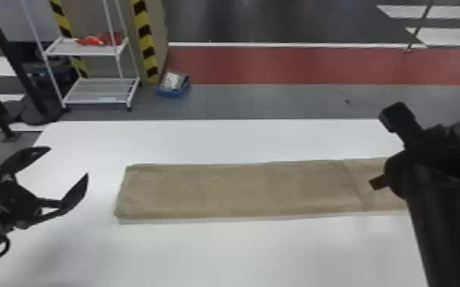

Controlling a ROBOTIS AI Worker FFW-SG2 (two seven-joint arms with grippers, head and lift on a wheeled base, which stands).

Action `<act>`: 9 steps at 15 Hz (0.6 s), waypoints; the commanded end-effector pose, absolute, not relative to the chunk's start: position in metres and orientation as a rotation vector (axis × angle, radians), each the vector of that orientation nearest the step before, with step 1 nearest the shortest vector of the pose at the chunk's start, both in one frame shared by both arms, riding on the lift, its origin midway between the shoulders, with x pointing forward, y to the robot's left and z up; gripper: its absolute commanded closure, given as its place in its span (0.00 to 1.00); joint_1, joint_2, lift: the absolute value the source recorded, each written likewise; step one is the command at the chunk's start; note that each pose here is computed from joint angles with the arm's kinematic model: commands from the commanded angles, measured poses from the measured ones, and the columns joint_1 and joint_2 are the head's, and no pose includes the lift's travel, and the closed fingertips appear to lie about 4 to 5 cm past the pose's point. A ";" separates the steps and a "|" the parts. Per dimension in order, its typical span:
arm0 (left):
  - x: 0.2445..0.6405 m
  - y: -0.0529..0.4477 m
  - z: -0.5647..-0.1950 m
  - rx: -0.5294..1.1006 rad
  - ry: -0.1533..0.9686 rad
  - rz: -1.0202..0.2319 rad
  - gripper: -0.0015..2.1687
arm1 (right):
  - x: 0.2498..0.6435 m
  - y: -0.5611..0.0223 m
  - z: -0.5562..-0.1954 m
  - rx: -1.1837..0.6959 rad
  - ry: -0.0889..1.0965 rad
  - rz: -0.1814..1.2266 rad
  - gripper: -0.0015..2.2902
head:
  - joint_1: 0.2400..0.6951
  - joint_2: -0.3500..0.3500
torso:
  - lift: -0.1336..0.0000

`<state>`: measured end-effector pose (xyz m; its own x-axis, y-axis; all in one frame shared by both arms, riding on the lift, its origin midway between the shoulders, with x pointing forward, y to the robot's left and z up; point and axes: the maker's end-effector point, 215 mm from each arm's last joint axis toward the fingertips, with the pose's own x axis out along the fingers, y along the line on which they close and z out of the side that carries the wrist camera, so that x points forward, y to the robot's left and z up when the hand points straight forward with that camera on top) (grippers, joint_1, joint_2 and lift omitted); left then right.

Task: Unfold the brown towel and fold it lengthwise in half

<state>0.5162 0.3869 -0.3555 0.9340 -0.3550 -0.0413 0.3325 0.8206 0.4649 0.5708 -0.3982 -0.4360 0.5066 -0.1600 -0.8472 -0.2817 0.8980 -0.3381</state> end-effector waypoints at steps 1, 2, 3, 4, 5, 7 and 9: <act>0.514 0.385 -0.357 0.476 -0.054 -0.365 0.01 | 0.540 -0.423 -0.447 -0.385 1.041 0.042 0.03 | 1.00 0.49 | 0.11; 0.515 0.382 -0.357 0.472 -0.053 -0.369 0.01 | 0.526 -0.439 -0.455 -0.338 1.046 0.019 0.03 | 1.00 0.48 | 0.11; 0.515 0.380 -0.358 0.472 -0.053 -0.374 0.01 | 0.519 -0.451 -0.455 -0.308 1.036 0.004 0.03 | 1.00 0.46 | 0.11; 0.516 0.376 -0.359 0.472 -0.053 -0.382 0.01 | 0.507 -0.467 -0.460 -0.286 1.045 -0.019 0.04 | 1.00 0.44 | 0.11; 0.516 0.374 -0.359 0.474 -0.056 -0.387 0.01 | 0.506 -0.475 -0.454 -0.257 1.023 -0.032 0.04 | 1.00 0.42 | 0.11; 0.516 0.373 -0.360 0.472 -0.051 -0.388 0.01 | 0.504 -0.490 -0.446 -0.219 0.998 -0.056 0.04 | 1.00 0.36 | 0.11; 0.516 0.372 -0.362 0.473 -0.051 -0.391 0.01 | 0.502 -0.497 -0.444 -0.202 0.990 -0.068 0.04 | 1.00 0.34 | 0.11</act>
